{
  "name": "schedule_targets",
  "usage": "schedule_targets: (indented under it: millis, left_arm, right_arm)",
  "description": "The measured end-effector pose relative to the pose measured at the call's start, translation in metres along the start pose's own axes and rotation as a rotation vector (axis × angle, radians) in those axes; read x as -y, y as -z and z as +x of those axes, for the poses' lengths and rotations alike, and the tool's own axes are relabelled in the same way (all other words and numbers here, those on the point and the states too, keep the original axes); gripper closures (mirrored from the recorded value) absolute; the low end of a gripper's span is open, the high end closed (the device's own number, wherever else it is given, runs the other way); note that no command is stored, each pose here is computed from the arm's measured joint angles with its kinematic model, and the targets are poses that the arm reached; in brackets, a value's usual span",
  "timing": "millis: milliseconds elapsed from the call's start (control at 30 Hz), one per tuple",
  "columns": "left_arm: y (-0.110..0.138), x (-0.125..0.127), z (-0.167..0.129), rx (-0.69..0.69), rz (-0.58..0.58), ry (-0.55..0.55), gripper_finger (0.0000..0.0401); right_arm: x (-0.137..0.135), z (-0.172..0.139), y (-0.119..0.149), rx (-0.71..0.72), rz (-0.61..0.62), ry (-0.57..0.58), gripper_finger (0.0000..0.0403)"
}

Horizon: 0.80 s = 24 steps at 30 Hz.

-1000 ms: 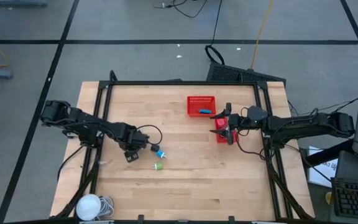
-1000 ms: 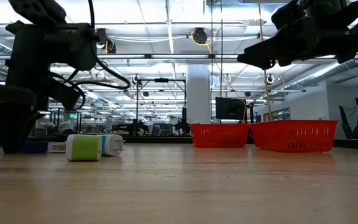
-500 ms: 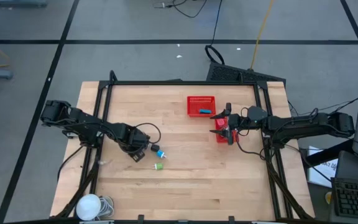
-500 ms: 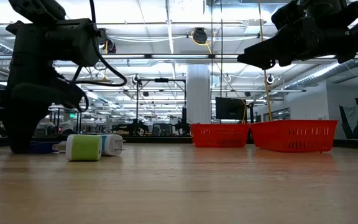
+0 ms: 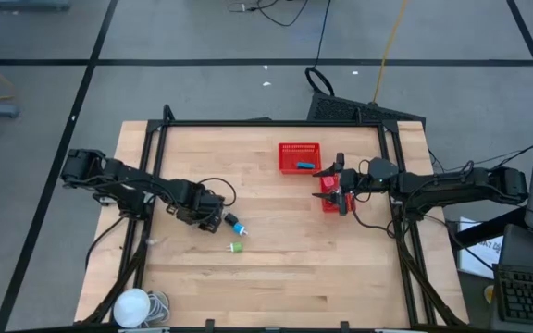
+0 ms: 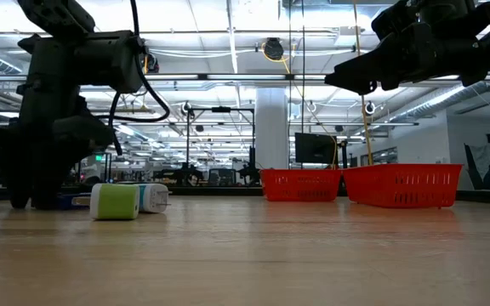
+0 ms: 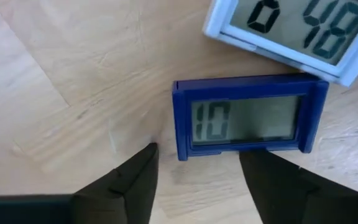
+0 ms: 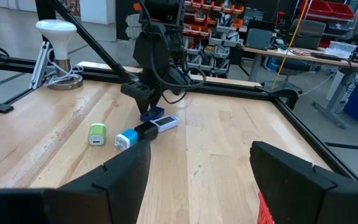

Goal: Pick & Place Office items
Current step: Put the dark blue digital clock into the top red bin

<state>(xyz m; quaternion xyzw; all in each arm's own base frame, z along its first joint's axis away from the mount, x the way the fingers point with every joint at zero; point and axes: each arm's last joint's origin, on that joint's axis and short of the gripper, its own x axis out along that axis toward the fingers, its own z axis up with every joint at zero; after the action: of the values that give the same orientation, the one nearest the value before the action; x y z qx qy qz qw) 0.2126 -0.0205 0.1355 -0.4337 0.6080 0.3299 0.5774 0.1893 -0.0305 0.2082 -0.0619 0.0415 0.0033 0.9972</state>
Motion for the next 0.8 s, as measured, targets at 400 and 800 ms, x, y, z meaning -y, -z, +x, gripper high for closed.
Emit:
schedule_targets:
  millis: [400, 800]
  left_arm:
    - [-0.003, 0.004, -0.001, -0.021, 0.137, 0.061, 0.013]
    - [-0.015, -0.005, -0.003, -0.049, 0.402, 0.061, 0.013]
  right_arm:
    - [0.0, 0.0, 0.0, 0.0, -0.003, 0.0, 0.014]
    - [0.0, 0.0, 0.0, 0.001, -0.003, 0.0, 0.014]
